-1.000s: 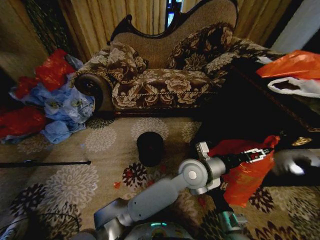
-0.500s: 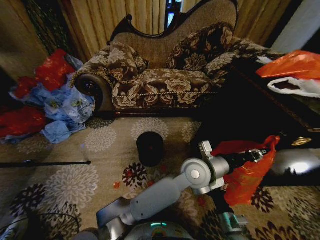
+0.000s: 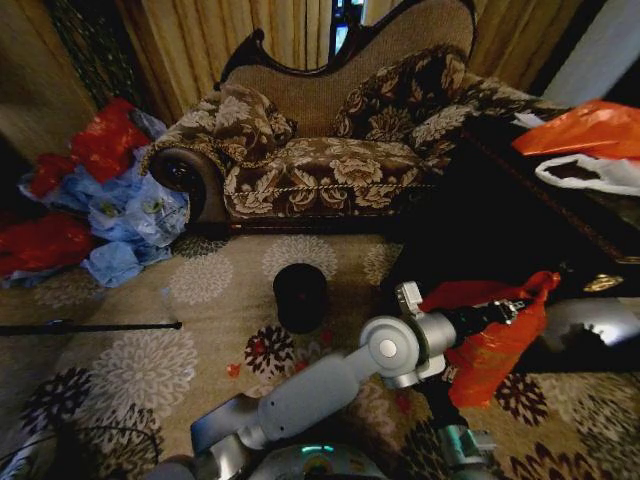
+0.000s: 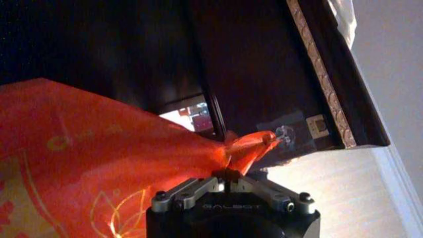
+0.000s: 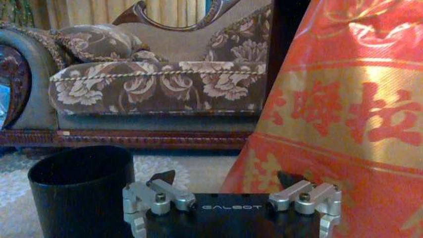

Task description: Place a garbage bag over the trash bin.

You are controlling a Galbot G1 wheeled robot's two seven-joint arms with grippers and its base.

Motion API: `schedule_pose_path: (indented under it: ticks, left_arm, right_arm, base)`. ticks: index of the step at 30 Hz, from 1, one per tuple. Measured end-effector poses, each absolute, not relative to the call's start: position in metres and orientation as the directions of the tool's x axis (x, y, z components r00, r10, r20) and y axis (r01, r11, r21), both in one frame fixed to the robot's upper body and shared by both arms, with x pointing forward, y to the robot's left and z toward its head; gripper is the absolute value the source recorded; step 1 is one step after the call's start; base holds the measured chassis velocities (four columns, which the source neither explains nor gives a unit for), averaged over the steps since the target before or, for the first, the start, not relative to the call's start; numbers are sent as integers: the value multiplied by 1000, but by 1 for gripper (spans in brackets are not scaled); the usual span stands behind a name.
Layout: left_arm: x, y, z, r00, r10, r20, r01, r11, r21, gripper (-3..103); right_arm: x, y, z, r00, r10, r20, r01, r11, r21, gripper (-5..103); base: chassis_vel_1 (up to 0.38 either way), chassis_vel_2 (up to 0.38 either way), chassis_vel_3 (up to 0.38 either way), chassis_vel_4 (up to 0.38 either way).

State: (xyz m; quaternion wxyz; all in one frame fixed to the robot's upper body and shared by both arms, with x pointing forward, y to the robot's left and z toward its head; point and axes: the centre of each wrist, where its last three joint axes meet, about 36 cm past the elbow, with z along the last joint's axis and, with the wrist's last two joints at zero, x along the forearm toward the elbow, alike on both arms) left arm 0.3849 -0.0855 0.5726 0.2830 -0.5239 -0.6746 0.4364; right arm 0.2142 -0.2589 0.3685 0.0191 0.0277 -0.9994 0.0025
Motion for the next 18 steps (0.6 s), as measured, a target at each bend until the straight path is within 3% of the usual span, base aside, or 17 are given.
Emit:
schedule_pose_path:
  ticks: [18]
  left_arm:
    - [388, -61, 565, -360, 933, -19, 366, 122, -922, 0]
  right_arm:
    - [204, -262, 373, -996, -77, 54, -79, 997, -18, 100]
  base:
    - [0, 0, 0, 0]
